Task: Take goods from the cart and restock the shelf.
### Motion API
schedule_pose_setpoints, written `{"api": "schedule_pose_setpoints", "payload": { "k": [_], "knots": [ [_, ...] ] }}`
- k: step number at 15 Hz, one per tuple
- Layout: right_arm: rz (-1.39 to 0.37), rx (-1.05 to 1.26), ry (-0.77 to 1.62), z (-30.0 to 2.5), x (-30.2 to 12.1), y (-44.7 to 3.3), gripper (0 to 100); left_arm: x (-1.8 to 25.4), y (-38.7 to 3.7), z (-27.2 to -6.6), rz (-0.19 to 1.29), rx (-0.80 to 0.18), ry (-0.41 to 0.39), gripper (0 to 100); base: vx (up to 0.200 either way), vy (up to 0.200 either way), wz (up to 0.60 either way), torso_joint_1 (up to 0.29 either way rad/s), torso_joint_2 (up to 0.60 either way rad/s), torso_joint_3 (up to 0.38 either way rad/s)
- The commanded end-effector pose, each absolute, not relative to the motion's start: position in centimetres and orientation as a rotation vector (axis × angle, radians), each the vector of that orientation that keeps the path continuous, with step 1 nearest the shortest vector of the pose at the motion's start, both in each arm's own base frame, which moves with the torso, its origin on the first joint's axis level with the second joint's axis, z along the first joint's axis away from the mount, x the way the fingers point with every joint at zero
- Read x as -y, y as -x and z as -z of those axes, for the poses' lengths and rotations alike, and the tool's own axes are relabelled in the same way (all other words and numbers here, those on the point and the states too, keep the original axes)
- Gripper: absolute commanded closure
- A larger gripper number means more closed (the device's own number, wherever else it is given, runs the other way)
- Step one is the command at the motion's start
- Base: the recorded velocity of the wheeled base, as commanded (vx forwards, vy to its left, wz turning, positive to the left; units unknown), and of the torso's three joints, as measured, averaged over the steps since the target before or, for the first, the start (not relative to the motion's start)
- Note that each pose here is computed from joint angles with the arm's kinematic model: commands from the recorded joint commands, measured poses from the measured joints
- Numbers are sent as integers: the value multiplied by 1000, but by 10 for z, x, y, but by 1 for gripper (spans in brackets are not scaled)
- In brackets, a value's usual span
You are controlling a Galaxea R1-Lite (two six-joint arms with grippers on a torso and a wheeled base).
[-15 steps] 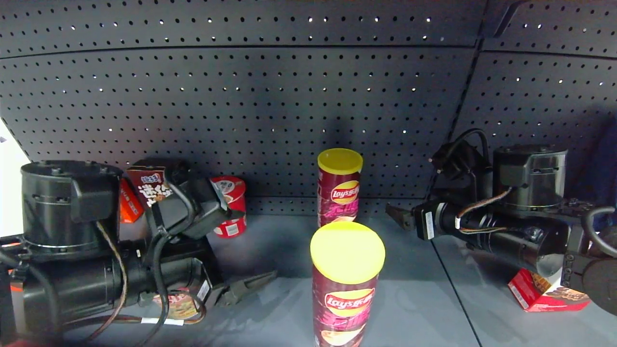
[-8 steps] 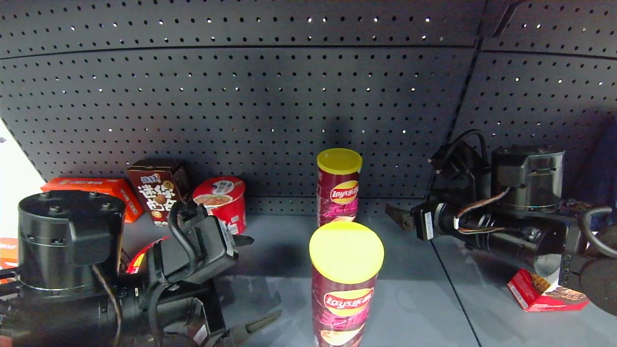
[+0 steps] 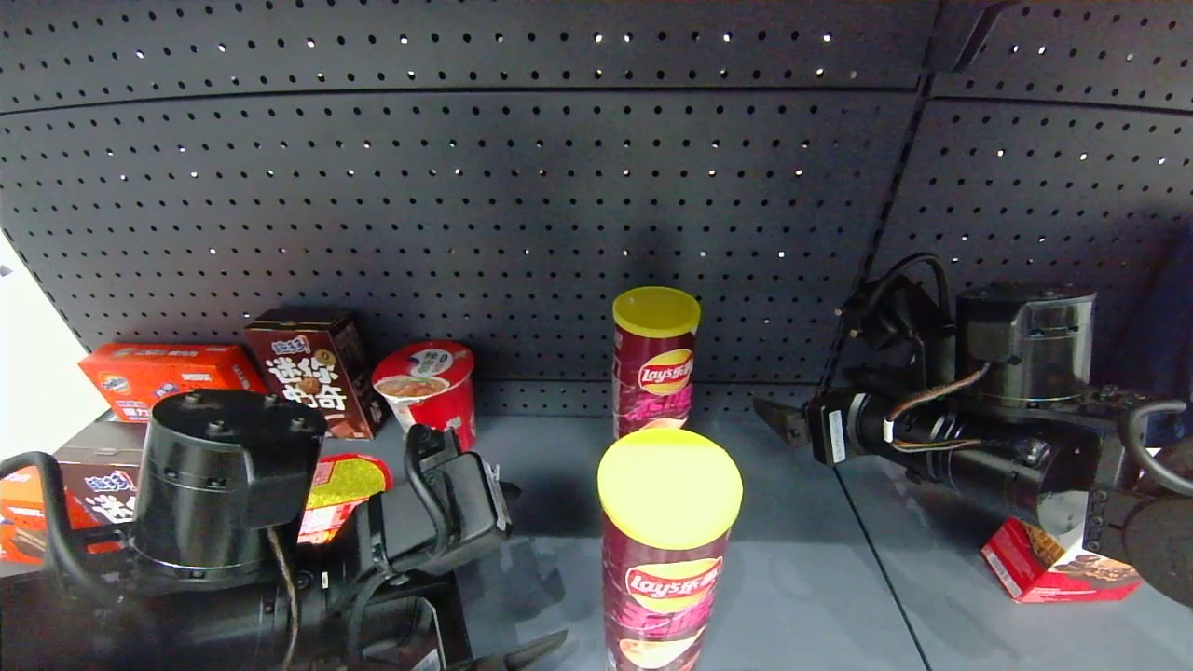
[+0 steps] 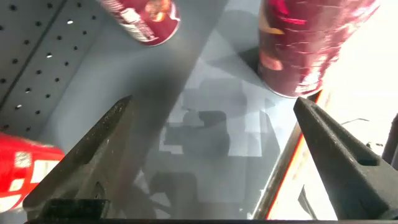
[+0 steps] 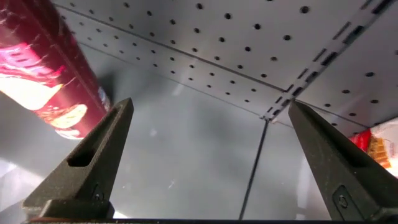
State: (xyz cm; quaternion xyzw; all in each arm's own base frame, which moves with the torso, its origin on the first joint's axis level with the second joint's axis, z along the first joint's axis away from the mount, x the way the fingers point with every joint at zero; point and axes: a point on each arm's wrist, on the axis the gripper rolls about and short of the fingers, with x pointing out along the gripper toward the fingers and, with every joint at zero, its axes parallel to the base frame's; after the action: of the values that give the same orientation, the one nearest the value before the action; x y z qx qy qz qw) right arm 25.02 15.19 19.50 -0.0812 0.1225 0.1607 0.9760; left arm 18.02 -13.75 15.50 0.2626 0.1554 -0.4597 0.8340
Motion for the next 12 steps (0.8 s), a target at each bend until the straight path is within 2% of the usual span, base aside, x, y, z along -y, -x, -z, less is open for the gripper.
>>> {"api": "schedule_pose_setpoints", "payload": {
  "k": [1, 12],
  "knots": [
    [-324, -246, 164, -195, -152, -250, 0, 143, -180, -149, 998, -350, -565, 0, 0, 0, 0, 0, 0, 0],
    [-326, -249, 165, -194, -152, -249, 0, 161, -190, -144, 1029, -364, -577, 0, 0, 0, 0, 0, 0, 0]
  ]
}}
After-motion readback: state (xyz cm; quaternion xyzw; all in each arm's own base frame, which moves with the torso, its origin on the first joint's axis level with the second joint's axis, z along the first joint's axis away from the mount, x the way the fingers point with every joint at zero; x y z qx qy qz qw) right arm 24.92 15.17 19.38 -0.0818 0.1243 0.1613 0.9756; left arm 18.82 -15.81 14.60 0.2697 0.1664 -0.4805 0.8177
